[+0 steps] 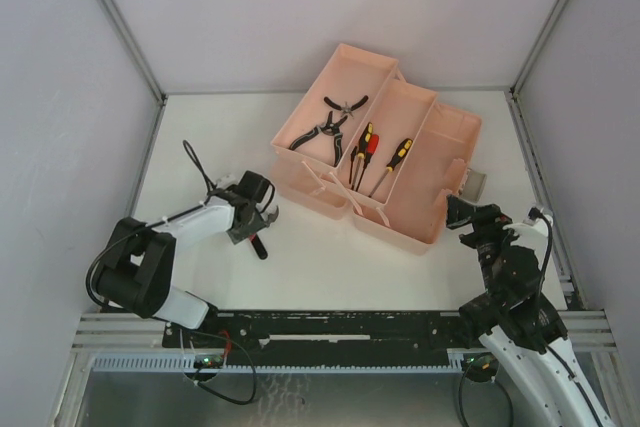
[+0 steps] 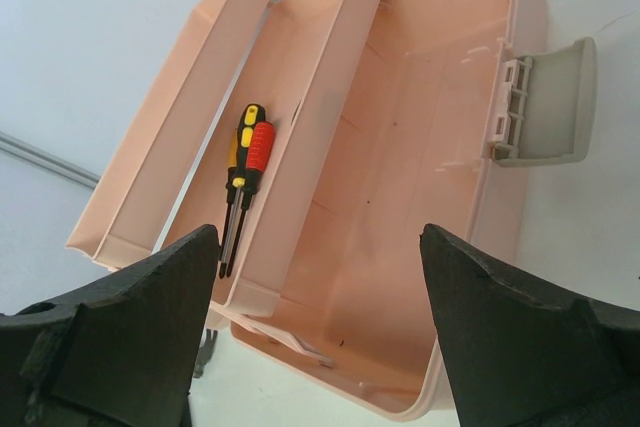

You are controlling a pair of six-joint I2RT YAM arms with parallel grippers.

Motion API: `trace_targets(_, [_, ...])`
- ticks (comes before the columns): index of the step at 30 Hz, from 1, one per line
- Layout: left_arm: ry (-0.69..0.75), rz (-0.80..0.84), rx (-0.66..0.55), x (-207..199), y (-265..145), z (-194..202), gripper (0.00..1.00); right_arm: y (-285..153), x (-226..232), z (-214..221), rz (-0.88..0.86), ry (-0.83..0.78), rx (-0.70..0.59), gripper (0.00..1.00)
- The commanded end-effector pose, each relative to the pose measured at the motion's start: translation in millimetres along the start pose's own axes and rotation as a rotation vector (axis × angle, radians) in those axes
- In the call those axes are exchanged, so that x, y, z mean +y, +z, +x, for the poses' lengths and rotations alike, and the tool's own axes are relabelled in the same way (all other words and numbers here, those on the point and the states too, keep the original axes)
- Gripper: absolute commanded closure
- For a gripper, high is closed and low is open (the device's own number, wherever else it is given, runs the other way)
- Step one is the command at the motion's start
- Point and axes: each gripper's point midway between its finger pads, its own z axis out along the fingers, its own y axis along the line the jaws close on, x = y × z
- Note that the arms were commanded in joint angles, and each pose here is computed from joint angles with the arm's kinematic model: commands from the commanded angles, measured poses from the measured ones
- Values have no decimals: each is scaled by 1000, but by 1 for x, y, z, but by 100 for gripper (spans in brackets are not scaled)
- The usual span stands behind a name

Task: Pack the tool kit
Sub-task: Pick up the knife at the center of the board.

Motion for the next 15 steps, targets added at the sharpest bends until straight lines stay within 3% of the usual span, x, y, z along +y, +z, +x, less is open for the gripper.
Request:
trace_targets(1, [51, -34, 46, 10, 7, 5, 50, 0, 0, -7, 4, 13, -33, 18])
trace_targets(6, [44, -31, 58, 7, 10, 5, 71, 0, 0, -6, 2, 14, -30, 18])
trace_targets(15, [0, 22, 96, 5, 15, 22, 88, 0, -1, -7, 11, 20, -32, 18])
